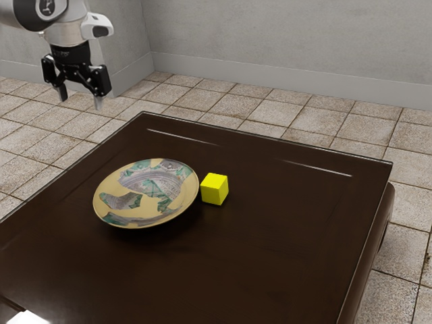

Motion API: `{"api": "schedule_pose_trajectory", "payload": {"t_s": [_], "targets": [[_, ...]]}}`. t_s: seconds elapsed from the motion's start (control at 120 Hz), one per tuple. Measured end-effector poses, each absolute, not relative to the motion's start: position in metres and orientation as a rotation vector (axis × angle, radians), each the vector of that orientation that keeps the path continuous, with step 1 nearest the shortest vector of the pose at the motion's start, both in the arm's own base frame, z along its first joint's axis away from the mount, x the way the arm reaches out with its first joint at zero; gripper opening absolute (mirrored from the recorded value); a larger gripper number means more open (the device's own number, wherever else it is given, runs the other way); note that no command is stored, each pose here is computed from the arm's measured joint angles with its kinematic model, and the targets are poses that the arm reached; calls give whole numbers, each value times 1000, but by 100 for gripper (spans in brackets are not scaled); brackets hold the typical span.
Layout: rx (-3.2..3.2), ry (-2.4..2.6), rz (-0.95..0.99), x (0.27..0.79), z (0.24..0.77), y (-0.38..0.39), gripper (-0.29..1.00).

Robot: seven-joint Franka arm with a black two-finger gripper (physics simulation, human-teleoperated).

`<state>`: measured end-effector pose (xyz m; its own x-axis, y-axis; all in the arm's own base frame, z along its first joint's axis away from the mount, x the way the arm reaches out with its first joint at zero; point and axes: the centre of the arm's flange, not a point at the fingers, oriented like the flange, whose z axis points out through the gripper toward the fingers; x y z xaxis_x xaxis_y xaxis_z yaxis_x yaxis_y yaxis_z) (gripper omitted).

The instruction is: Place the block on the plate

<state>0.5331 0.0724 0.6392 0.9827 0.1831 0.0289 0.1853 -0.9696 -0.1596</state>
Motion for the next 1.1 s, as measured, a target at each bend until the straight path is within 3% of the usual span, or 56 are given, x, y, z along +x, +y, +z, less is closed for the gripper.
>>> {"api": "schedule_pose_trajectory", "payload": {"t_s": [0.167,0.275,0.367,0.583,1.1], "targets": [[-2967,-280,-2,532,636,71,70],[-2953,-285,195,557,568,72,70],[-2951,-178,250,586,518,49,70],[-2903,315,198,624,473,-32,70],[-2868,1163,158,739,366,-53,70]]}}
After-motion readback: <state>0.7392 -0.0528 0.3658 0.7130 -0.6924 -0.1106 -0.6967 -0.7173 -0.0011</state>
